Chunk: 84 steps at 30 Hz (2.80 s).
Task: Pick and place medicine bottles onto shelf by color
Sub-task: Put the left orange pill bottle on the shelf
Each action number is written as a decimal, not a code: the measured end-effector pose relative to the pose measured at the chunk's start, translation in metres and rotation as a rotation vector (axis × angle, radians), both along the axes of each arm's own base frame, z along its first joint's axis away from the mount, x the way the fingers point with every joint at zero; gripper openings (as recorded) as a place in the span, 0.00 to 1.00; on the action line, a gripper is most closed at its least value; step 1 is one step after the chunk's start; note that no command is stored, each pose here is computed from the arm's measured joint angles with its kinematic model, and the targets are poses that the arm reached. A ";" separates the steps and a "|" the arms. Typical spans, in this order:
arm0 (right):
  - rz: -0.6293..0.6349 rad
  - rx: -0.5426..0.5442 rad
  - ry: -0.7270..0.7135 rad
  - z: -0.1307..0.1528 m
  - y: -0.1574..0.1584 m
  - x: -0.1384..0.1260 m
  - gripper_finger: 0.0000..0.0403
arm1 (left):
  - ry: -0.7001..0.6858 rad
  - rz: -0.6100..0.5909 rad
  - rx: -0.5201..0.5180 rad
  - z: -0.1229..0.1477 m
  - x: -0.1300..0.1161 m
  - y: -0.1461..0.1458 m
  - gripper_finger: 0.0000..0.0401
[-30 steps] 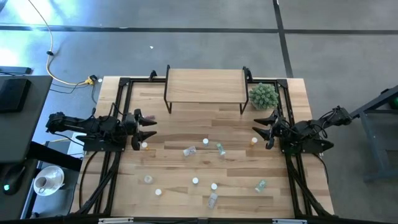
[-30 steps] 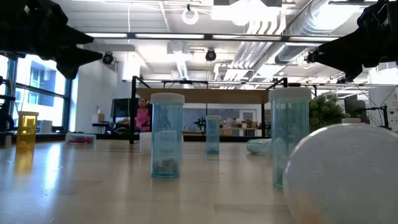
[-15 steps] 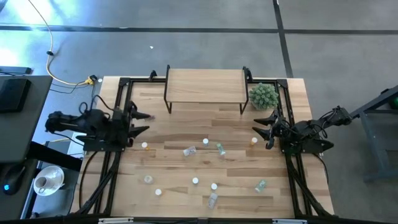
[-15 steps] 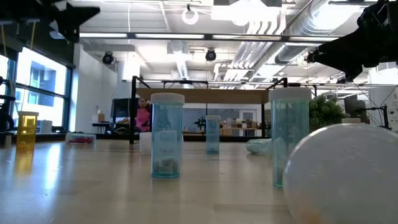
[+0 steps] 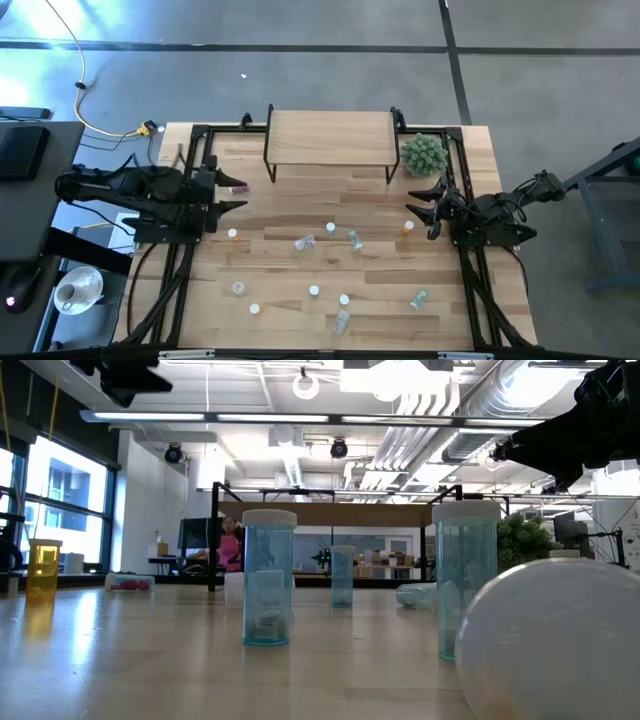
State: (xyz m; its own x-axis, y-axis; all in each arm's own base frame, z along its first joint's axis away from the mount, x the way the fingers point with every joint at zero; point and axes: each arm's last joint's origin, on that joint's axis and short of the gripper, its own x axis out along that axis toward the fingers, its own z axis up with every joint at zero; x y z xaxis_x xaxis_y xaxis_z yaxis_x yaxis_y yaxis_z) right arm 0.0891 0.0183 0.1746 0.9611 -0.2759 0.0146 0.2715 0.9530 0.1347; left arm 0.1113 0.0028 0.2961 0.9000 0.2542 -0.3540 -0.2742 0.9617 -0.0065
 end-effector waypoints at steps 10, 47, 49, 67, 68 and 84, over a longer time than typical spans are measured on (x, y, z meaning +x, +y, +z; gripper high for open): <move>0.000 0.000 0.000 0.000 0.000 0.000 0.46 | 0.328 0.169 -0.245 -0.030 0.017 -0.001 0.56; 0.000 0.000 0.000 0.000 0.000 0.000 0.46 | 0.775 0.591 -0.637 -0.092 0.053 -0.024 0.56; 0.000 0.000 0.000 0.000 0.000 0.000 0.46 | 0.785 0.608 -0.642 -0.095 0.055 -0.027 0.56; 0.000 0.000 0.000 0.000 0.000 0.000 0.46 | 0.887 0.685 -0.620 -0.116 0.064 -0.041 0.53; 0.000 0.000 0.000 0.000 0.000 0.000 0.46 | 0.893 0.685 -0.616 -0.117 0.064 -0.042 0.52; 0.000 0.000 0.000 0.000 0.000 0.000 0.46 | 0.921 0.662 -0.582 -0.120 0.065 -0.042 0.27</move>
State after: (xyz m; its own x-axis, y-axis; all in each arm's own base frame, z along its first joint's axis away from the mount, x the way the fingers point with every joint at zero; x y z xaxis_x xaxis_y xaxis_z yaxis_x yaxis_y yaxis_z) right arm 0.0891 0.0183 0.1746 0.9611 -0.2757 0.0147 0.2713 0.9530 0.1347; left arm 0.1765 -0.0393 0.1762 0.0243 0.1562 -0.9874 -0.8260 0.5596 0.0682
